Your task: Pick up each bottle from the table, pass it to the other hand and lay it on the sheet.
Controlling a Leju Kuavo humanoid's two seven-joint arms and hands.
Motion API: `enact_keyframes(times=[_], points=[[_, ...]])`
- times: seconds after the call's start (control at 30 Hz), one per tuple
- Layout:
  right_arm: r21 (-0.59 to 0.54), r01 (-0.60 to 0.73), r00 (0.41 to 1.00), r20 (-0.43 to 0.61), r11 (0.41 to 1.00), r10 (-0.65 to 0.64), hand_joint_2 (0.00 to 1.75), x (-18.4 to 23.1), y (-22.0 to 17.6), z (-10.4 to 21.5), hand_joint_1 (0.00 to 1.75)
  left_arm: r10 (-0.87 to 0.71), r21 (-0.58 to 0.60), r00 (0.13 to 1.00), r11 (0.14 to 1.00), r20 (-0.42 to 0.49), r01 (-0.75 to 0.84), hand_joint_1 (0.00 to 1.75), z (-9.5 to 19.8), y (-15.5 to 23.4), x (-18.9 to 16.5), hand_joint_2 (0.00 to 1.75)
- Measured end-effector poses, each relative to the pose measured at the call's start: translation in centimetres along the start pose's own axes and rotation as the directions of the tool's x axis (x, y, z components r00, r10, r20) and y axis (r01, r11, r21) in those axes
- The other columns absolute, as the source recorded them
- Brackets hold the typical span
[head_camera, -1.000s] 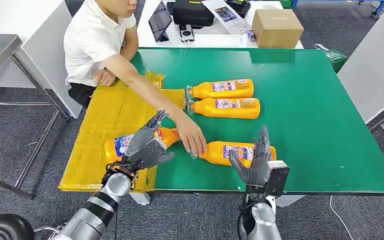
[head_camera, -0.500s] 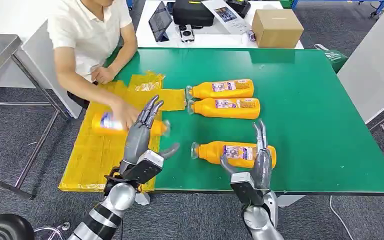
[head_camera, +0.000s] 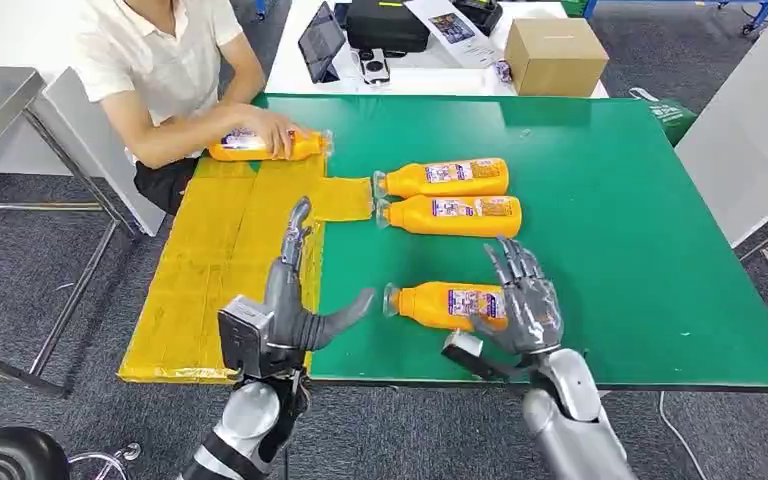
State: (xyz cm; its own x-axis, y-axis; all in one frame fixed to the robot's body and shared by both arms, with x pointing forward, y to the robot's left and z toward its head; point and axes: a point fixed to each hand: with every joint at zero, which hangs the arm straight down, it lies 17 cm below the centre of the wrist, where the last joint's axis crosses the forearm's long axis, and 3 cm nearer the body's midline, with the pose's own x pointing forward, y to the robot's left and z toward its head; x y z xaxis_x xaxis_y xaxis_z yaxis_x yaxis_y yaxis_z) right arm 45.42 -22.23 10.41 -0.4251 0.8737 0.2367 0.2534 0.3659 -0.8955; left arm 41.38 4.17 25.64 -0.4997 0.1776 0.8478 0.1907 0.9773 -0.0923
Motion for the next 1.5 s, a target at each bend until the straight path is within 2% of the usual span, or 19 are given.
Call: enact_keyframes(times=[0.2, 0.7, 0.93, 1.2, 1.5], points=[[0.132, -0.003, 0.998, -0.057, 0.991, 0.010, 1.75, -2.5, 3.4, 1.9, 0.00, 0.042, -0.028, 0.999, 0.999, -0.016, -0.042, 0.00, 0.3, -1.1, 0.2, 1.75], [0.196, -0.032, 0.996, -0.079, 0.980, 0.048, 1.75, -3.9, 4.9, 2.9, 0.00, 0.047, -0.037, 0.999, 0.998, -0.016, -0.048, 0.00, 0.4, -1.5, 0.3, 1.75], [0.285, 0.120, 0.986, -0.148, 0.951, -0.080, 1.75, -4.0, 6.8, 3.7, 0.00, 0.078, -0.056, 0.997, 0.995, -0.021, -0.079, 0.00, 0.3, -2.1, 0.8, 1.75], [0.325, -0.081, 0.984, -0.123, 0.942, 0.127, 1.75, -5.6, 6.6, 3.6, 0.00, 0.107, -0.087, 0.994, 0.990, -0.019, -0.108, 0.00, -0.3, -3.2, 1.7, 1.75], [0.461, -0.070, 0.954, -0.228, 0.885, 0.194, 1.75, -8.8, 7.4, 3.9, 0.00, 0.167, -0.129, 0.983, 0.976, -0.079, -0.176, 0.00, -0.2, -4.2, 1.4, 1.75]])
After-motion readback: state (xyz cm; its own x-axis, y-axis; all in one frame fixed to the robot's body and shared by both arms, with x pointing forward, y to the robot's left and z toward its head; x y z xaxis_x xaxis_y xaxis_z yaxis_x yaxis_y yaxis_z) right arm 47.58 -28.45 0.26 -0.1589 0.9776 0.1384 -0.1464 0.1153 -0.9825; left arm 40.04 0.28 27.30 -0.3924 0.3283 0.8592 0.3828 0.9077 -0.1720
